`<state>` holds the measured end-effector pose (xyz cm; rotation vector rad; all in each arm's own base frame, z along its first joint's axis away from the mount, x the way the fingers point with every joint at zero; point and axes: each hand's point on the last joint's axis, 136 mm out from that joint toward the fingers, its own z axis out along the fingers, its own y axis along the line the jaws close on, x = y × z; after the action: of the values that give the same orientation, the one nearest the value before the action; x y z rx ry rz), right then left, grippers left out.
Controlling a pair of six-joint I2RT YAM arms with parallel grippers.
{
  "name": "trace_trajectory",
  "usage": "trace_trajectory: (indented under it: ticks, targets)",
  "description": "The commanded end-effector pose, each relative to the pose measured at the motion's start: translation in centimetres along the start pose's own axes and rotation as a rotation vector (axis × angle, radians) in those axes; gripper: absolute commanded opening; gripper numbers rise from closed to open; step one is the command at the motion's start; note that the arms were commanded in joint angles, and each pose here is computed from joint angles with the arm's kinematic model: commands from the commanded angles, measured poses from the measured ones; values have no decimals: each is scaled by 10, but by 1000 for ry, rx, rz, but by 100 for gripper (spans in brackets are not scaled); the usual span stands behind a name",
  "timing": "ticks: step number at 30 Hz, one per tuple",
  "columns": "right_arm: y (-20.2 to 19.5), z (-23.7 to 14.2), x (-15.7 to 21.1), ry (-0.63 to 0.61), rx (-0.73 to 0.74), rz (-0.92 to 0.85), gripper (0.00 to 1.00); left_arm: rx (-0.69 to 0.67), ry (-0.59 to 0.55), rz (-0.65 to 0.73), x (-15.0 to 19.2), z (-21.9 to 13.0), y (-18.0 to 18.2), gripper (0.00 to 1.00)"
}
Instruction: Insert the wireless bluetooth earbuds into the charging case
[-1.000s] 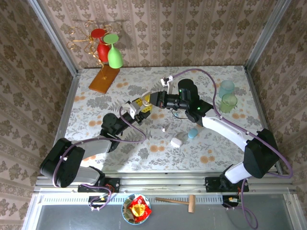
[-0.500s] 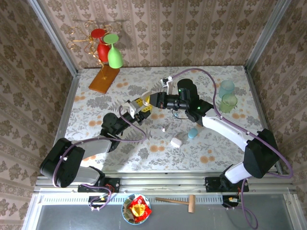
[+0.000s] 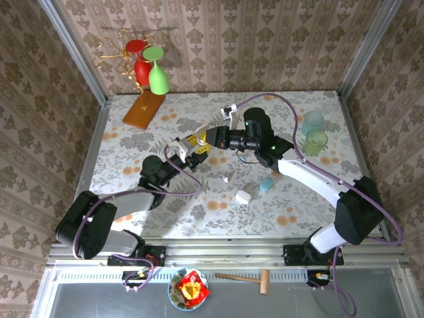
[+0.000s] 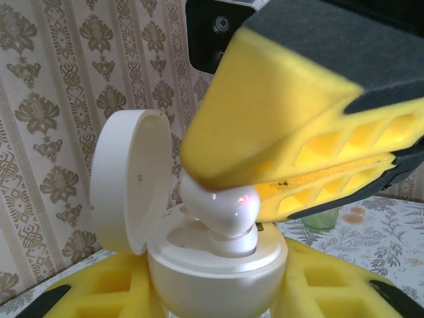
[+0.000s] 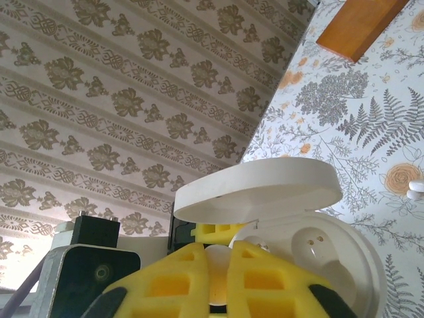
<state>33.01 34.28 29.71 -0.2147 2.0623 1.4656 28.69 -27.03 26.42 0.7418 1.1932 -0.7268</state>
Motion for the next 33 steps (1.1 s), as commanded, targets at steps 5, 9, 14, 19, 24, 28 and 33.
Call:
trace_trajectory:
  ticks: [5,9,14,19,24,28,33]
  targets:
    - [-12,0,4,2,72,-6,26,7,-95,36,-30,4,1,25]
    - [-9,-3,3,-1,72,-15,26,8,-97,37,-31,3,0,25]
    - [-10,-5,3,-3,84,-20,27,7,-96,35,-31,3,0,25]
    - [-11,-8,3,-10,98,-31,27,4,-91,31,-29,3,1,25]
    - [-13,-14,2,-19,122,-46,29,-2,-90,29,-28,2,2,25]
    - [-11,-15,1,-21,124,-52,30,5,-92,28,-29,3,1,25]
    - [-8,-15,0,-20,114,-58,30,-1,-91,29,-28,2,2,25]
